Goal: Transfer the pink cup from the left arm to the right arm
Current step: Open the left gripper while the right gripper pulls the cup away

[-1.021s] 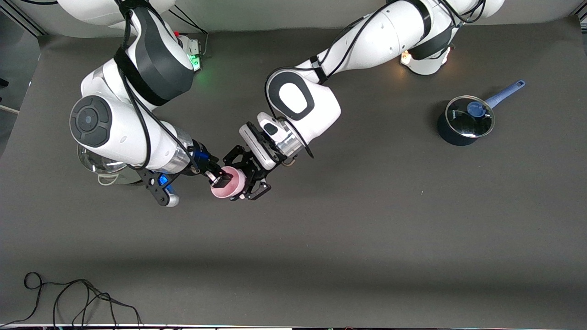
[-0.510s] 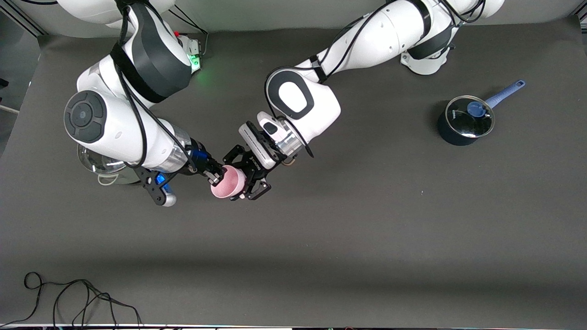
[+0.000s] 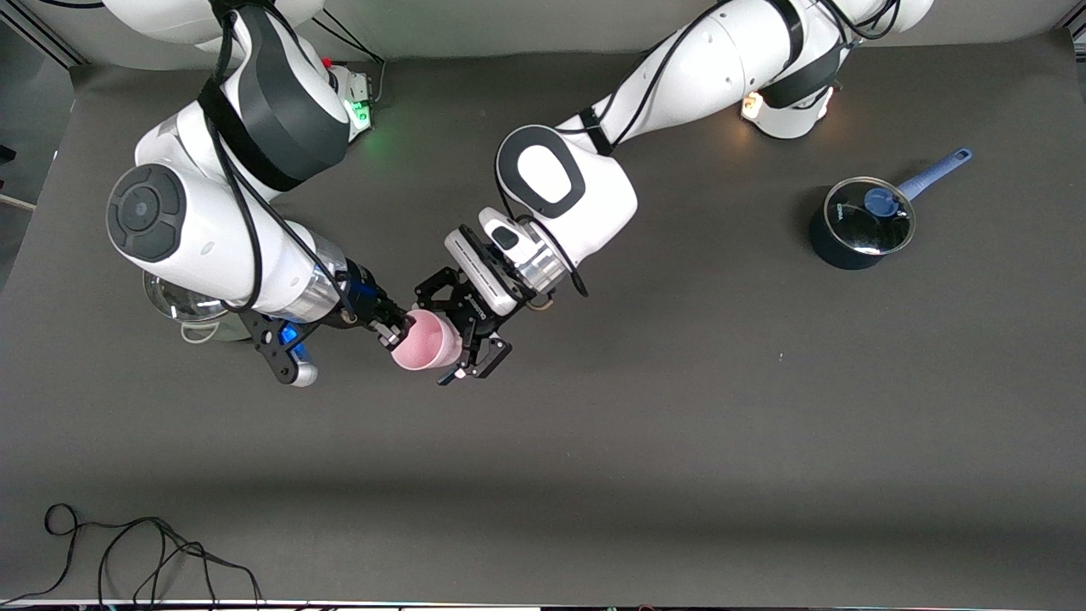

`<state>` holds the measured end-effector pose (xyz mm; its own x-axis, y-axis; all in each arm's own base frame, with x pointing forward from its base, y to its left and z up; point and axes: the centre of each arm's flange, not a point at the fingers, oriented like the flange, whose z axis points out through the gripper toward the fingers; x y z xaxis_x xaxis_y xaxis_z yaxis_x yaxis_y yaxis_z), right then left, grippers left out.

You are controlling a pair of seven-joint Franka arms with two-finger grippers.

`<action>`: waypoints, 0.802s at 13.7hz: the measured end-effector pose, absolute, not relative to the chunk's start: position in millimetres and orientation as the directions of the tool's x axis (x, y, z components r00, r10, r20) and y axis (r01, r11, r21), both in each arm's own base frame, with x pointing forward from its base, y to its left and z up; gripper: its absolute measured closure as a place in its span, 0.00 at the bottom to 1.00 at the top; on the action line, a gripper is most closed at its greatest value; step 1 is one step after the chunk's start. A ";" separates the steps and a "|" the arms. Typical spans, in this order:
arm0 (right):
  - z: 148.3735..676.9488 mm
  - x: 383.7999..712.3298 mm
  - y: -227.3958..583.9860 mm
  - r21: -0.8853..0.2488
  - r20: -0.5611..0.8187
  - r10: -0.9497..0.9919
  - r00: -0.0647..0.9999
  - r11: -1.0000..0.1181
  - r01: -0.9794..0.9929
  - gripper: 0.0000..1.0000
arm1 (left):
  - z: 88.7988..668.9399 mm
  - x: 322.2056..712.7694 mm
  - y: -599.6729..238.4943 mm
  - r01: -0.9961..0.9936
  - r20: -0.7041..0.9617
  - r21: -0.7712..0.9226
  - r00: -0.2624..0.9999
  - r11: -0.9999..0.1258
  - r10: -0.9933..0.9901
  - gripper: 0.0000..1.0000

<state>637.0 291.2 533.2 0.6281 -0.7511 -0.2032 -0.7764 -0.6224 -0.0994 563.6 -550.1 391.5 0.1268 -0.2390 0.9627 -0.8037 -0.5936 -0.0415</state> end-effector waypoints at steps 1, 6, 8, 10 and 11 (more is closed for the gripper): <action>535.4 641.2 288.5 -0.109 -0.171 -0.756 0.631 -0.622 -0.775 0.96 | 390.8 569.0 -543.7 -0.817 0.959 -0.082 0.091 -0.571 -0.268 0.00; 535.0 670.6 221.9 -0.089 -0.037 -0.765 0.643 -0.639 -0.764 0.96 | 395.7 651.6 -435.5 -0.905 0.943 -0.218 -0.099 -0.364 -0.317 0.00; 536.7 685.9 169.5 -0.093 -0.018 -0.726 0.688 -0.684 -0.724 0.96 | 405.2 672.0 -383.8 -0.936 0.927 -0.267 -0.184 -0.231 -0.327 0.00; 536.9 698.6 105.1 -0.078 0.019 -0.649 0.760 -0.759 -0.646 0.96 | 418.4 689.0 -318.4 -0.957 0.910 -0.283 -0.246 -0.067 -0.333 0.00; 536.5 702.2 75.1 -0.057 0.041 -0.603 0.797 -0.798 -0.600 0.96 | 426.5 695.3 -280.1 -0.964 0.898 -0.266 -0.255 0.019 -0.359 0.00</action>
<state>702.2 75.1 536.5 0.7971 -0.6025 0.0411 -0.6002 -0.7978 -0.0569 695.3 -280.1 426.5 -0.2553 -0.3588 0.8978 -0.9637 0.0191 -0.2664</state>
